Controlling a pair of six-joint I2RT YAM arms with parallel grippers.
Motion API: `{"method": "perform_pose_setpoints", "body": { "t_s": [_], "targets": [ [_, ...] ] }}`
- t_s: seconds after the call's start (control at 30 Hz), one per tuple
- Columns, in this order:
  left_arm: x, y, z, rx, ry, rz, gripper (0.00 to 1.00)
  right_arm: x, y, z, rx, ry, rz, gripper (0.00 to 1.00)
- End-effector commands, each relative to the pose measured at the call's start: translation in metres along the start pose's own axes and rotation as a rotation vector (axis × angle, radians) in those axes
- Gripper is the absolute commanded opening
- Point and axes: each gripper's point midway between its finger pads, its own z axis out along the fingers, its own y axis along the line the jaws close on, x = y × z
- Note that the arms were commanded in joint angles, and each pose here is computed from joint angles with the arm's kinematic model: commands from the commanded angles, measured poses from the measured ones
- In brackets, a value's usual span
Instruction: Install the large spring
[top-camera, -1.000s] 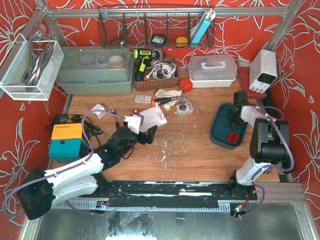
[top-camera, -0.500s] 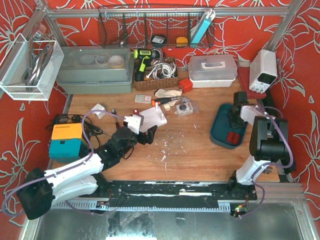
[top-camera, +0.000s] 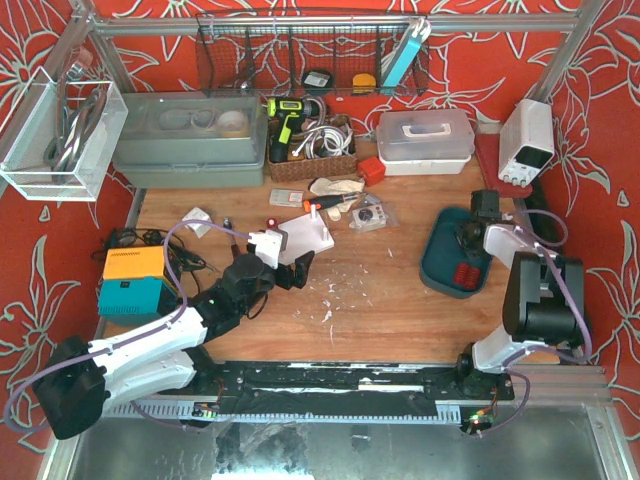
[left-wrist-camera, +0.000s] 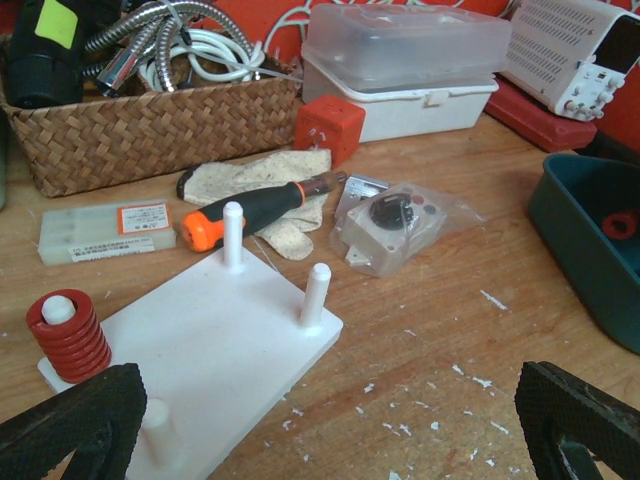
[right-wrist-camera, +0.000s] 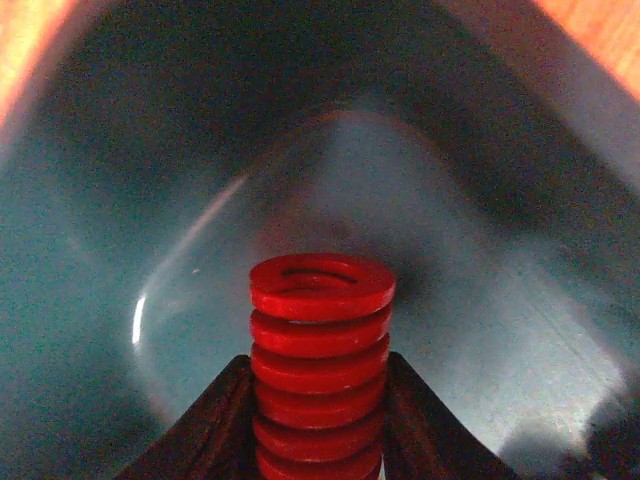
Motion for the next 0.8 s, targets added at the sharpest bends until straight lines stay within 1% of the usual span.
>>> {"method": "perform_pose_setpoints", "body": {
  "t_s": [0.0, 0.13, 0.27, 0.33, 0.53, 0.67, 0.7, 0.77],
  "targets": [
    [-0.011, -0.004, -0.003, 0.006, -0.036, 0.007, 1.00, -0.007, 0.022, -0.026, -0.131, -0.051, -0.145, 0.19],
    [-0.010, -0.004, -0.003, 0.005, -0.033, 0.007, 1.00, -0.001, 0.046, -0.062, -0.246, -0.112, -0.333, 0.19],
    [-0.009, -0.005, -0.002, 0.012, -0.029, 0.002, 1.00, 0.012, 0.067, -0.110, -0.343, -0.216, -0.532, 0.19],
    [-0.008, -0.005, -0.002, 0.013, -0.028, 0.000, 1.00, 0.022, 0.074, -0.130, -0.397, -0.257, -0.599, 0.18],
    [-0.006, -0.004, 0.000, 0.006, -0.021, -0.007, 1.00, 0.065, 0.092, -0.173, -0.615, -0.266, -0.769, 0.18],
    [-0.006, -0.007, 0.001, 0.020, -0.017, -0.023, 1.00, 0.095, 0.095, -0.181, -0.665, -0.238, -0.892, 0.17],
    [-0.006, -0.006, 0.002, 0.017, -0.018, -0.029, 1.00, 0.107, 0.095, -0.183, -0.681, -0.234, -0.943, 0.17],
    [-0.007, -0.005, 0.002, 0.003, -0.015, -0.050, 1.00, 0.129, 0.098, -0.190, -0.761, -0.241, -1.026, 0.15]
  ]
}}
